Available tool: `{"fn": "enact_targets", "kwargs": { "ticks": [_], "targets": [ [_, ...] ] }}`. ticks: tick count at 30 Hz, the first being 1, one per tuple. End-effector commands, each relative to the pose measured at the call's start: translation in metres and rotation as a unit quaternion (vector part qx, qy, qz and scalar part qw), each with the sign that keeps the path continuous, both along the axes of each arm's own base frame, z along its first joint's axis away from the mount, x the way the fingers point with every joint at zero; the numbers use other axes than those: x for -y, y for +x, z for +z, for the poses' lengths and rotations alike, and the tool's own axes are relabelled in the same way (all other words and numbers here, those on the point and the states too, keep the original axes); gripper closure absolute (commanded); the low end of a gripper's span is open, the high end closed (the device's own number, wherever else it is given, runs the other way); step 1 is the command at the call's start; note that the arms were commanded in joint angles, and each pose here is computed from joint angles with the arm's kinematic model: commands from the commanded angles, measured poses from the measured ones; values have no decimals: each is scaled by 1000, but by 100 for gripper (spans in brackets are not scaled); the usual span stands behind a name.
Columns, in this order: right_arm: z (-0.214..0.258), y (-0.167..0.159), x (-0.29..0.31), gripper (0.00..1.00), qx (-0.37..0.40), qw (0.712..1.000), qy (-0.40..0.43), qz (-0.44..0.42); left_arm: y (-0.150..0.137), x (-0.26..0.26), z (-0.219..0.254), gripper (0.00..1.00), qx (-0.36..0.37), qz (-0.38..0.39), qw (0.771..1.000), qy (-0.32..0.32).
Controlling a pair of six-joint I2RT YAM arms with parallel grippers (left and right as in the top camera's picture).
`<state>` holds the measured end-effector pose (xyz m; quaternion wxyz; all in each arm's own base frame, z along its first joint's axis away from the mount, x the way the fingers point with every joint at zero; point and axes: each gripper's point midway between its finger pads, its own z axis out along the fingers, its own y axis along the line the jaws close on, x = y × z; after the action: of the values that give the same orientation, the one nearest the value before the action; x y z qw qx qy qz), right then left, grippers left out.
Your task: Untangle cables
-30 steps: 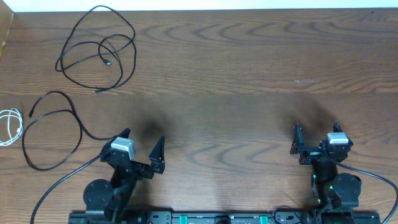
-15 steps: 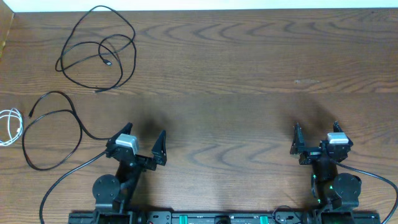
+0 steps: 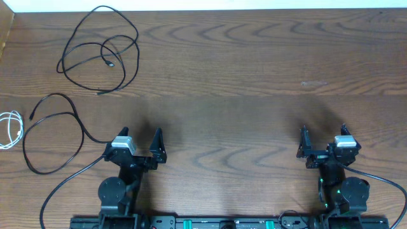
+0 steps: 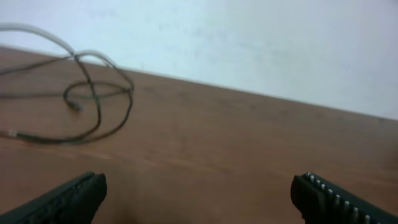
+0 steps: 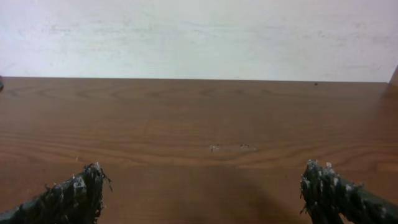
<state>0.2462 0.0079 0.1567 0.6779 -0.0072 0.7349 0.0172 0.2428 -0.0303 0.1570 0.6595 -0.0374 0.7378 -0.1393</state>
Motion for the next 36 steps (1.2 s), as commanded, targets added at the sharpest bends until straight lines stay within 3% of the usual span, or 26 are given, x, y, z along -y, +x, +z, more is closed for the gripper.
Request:
{"fn": "enact_targets", "kwargs": {
  "ticks": [1,11,23,36],
  "targets": [
    [-1,0,2,1,2,1000,-4,-6,1,-7,-14,0,-18,23,1000,0],
    [-1,0,2,1,2,1000,-5,-6,1,-27,-19,1,-29,70,997,11],
    [-1,0,2,1,2,1000,-4,-6,1,-26,-20,1,-20,52,992,112],
    [-1,0,2,1,2,1000,-4,-6,1,-28,-21,1,-22,58,991,118]
  ]
}}
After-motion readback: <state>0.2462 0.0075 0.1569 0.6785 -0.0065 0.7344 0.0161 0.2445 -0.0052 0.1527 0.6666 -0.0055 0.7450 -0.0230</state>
